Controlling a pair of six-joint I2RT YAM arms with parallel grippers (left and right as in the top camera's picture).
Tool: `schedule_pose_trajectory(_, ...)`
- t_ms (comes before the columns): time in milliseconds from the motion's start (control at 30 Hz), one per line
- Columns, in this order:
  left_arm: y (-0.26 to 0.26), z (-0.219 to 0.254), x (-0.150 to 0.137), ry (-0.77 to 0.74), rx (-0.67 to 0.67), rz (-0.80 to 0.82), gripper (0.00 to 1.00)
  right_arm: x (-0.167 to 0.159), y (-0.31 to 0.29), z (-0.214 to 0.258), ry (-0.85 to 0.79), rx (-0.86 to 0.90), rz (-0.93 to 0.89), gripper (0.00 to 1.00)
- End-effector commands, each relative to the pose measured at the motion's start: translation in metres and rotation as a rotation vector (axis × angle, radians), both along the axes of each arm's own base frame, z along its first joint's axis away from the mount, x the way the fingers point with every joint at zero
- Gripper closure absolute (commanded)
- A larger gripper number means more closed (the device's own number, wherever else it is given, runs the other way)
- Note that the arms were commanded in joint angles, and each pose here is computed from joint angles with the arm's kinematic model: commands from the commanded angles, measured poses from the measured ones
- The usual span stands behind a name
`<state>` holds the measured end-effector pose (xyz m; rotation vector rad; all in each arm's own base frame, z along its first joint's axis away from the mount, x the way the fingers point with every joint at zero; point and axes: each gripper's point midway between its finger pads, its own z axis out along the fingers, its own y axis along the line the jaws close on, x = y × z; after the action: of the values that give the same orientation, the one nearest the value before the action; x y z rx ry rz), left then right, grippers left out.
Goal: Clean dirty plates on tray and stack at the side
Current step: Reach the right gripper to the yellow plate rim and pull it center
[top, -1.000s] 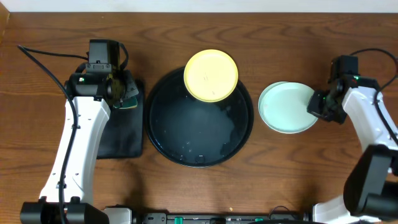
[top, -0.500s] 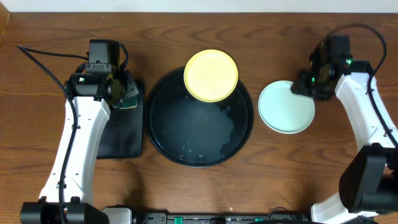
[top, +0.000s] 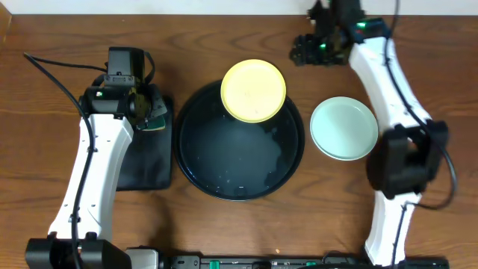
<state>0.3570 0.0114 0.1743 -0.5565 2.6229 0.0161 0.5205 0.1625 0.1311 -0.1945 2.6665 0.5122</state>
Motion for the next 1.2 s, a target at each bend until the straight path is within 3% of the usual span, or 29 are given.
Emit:
schedule_pose_trajectory(0,0.002,0.005,0.004,-0.014,0.001,0.014,0.92,0.005,0.023,-0.026,0.027,0.014,0.065,0.35)
schedule_pose_trajectory(233,0.002,0.005,0.004,-0.014,0.000,0.014,0.93,0.000,0.043,-0.077,0.089,-0.010,0.117,0.48)
schedule_pose_trajectory(567,0.002,0.005,0.004,-0.013,0.002,0.011,0.92,0.000,0.042,-0.088,0.101,-0.039,0.111,0.99)
schedule_pose_trajectory(833,0.002,0.005,0.004,-0.014,0.002,0.011,0.92,-0.022,0.047,-0.061,0.161,0.012,0.109,0.99)
schedule_pose_trajectory(1033,0.002,0.005,0.004,-0.014,0.002,0.011,0.93,-0.063,0.050,-0.012,0.249,0.088,0.133,0.99)
schedule_pose_trajectory(1167,0.002,0.005,0.004,-0.014,0.001,0.011,0.93,-0.087,0.042,-0.010,0.334,0.041,0.124,0.99)
